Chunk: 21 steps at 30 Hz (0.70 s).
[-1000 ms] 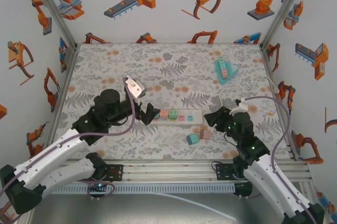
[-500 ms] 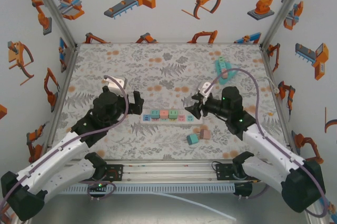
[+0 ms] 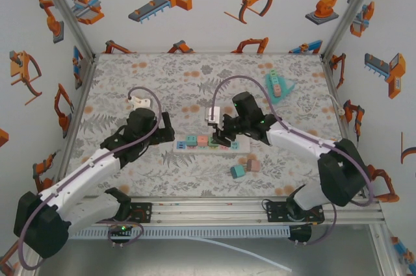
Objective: Pull the plug off the socket
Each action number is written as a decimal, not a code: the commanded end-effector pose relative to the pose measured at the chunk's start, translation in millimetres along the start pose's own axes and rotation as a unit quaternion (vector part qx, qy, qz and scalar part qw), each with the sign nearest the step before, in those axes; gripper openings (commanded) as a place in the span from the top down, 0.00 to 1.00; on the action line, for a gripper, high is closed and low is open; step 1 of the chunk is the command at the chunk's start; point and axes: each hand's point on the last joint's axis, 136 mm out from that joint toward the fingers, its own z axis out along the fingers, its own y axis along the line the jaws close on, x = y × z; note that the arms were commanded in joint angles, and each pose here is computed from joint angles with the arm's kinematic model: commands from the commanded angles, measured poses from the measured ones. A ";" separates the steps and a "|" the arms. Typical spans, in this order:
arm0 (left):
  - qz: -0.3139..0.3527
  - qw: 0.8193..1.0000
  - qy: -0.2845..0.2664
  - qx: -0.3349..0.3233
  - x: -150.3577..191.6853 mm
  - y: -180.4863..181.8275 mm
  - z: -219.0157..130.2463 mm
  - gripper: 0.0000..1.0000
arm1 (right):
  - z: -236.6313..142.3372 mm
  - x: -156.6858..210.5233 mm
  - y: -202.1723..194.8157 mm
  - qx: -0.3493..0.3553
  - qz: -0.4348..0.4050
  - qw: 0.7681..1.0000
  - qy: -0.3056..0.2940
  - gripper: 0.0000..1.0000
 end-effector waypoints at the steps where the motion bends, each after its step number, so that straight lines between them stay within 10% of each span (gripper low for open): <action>1: -0.028 0.998 0.047 0.021 10.4 -9.7 9.1 0.02 | 11.8 12.2 14.4 -0.048 -0.002 0.998 0.036 0.45; 21: -0.024 0.982 0.187 0.012 67.5 -19.1 58.6 0.30 | 30.7 27.3 5.6 -0.032 -0.007 0.997 0.073 0.71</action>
